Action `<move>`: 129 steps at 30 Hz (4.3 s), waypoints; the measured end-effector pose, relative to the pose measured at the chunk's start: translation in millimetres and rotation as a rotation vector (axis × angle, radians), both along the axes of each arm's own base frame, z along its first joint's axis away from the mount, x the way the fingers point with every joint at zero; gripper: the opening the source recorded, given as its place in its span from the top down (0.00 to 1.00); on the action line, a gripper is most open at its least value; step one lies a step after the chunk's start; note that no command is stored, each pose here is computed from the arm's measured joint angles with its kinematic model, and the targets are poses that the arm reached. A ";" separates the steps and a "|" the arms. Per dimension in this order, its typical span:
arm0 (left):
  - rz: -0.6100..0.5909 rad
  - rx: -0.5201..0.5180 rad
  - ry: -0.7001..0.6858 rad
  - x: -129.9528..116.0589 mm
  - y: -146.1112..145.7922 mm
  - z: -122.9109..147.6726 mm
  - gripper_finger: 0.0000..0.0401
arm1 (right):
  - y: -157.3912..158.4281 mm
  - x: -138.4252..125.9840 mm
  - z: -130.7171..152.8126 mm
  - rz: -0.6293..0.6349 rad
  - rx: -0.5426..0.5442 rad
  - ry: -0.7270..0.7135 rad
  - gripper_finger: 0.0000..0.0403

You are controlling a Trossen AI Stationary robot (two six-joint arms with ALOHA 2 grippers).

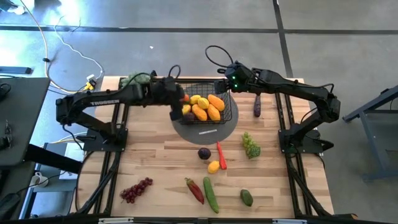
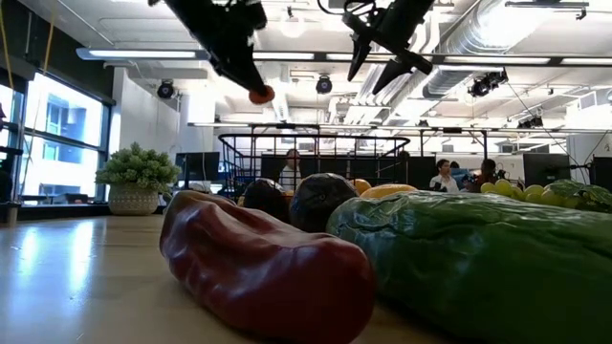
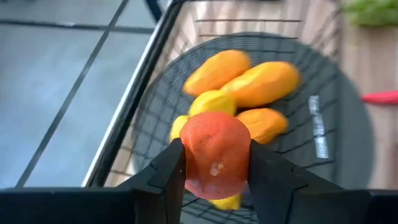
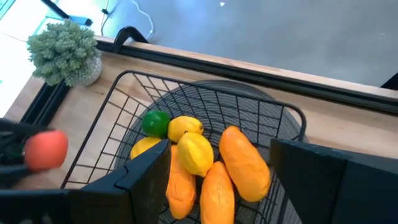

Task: Build produce basket
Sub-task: Put the orange into the black wire basket, then put the lemon into the black wire basket

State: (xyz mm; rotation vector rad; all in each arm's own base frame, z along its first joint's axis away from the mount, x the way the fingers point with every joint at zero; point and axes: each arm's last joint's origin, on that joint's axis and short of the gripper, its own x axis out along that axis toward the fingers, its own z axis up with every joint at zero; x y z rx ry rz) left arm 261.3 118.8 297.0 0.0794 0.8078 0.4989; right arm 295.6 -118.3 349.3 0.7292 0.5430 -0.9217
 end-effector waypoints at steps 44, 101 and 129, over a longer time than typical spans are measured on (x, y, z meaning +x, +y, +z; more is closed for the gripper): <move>0.058 -0.089 0.186 20.7 38.5 -60.5 0.54 | -53.4 -37.4 -7.0 0.092 -0.112 0.315 0.37; -0.097 -0.280 0.191 -17.9 -64.9 -6.6 0.43 | 103.8 14.7 -8.1 0.755 0.125 0.130 0.37; -0.089 -0.322 0.193 -21.5 -104.8 -3.8 0.43 | 229.2 46.1 -69.5 1.565 -0.280 0.388 0.37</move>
